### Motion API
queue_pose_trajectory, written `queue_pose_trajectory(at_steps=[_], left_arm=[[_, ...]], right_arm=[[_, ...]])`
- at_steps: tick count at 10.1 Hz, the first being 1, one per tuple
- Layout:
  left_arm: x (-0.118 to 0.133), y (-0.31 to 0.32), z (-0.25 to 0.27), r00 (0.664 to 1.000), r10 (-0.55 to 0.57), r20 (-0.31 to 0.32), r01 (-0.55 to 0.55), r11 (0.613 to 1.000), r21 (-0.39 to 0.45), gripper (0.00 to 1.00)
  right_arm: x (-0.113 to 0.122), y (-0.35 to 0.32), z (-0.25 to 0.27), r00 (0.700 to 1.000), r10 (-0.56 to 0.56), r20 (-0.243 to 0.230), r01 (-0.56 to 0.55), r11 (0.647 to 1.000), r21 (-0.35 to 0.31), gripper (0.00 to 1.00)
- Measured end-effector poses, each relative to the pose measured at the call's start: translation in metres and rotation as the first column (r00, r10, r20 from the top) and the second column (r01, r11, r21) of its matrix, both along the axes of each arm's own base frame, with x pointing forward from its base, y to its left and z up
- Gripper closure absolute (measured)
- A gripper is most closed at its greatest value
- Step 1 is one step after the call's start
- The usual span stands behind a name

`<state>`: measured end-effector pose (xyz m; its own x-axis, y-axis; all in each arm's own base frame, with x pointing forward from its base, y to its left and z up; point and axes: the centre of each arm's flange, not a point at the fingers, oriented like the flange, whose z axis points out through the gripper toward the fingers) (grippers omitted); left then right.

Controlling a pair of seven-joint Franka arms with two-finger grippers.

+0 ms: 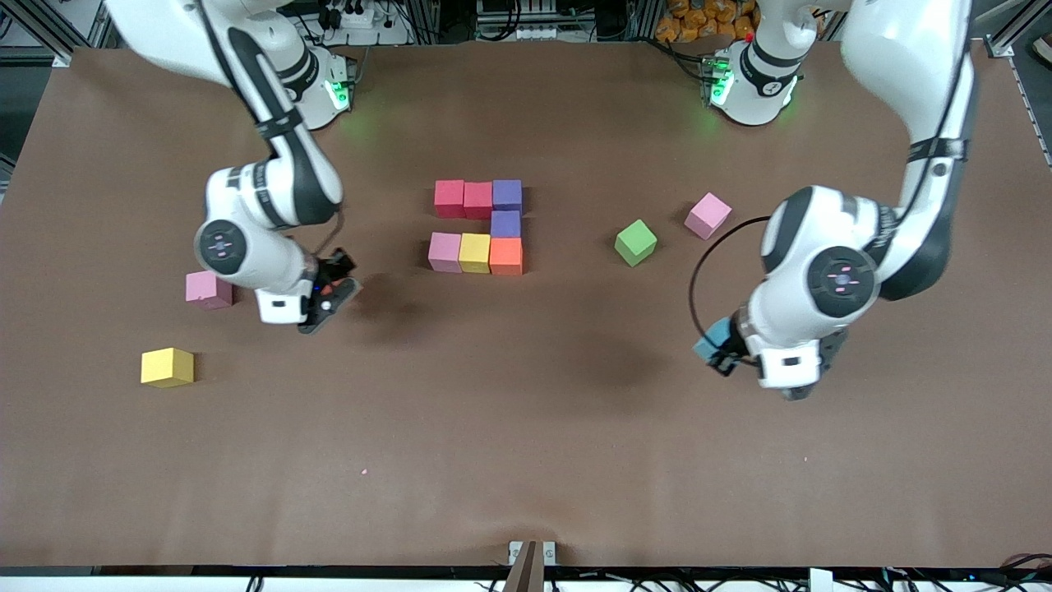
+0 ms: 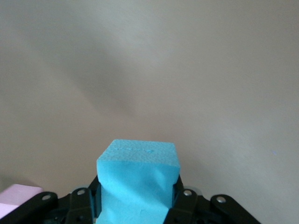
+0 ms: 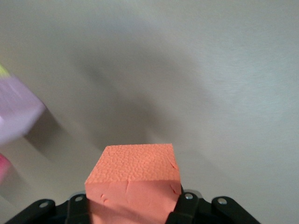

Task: Form number 2 with 11 blocks

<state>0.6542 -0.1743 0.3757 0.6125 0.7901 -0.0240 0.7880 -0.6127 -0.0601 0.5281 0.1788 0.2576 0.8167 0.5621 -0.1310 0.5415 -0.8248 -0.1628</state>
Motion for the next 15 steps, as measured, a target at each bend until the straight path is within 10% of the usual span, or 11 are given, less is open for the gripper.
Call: queue_pose_trajectory(at_steps=[5, 9, 15], left_arm=[[-0.018, 0.116, 0.057, 0.998, 0.004, -0.059, -0.003, 1.0, 0.022, 0.44], [-0.021, 0.136, 0.056, 0.997, -0.033, -0.07, 0.034, 0.999, 0.015, 0.44], [-0.019, 0.147, 0.062, 0.997, -0.058, -0.059, 0.059, 0.998, 0.01, 0.44]], right_arm=[[-0.029, 0.094, 0.008, 0.883, -0.467, 0.053, 0.47, 0.88, -0.07, 0.44], [-0.034, 0.133, -0.009, 0.811, -0.577, 0.096, 0.583, 0.81, -0.055, 0.44], [-0.027, 0.159, -0.032, 0.8, -0.59, 0.109, 0.598, 0.799, -0.063, 0.44]])
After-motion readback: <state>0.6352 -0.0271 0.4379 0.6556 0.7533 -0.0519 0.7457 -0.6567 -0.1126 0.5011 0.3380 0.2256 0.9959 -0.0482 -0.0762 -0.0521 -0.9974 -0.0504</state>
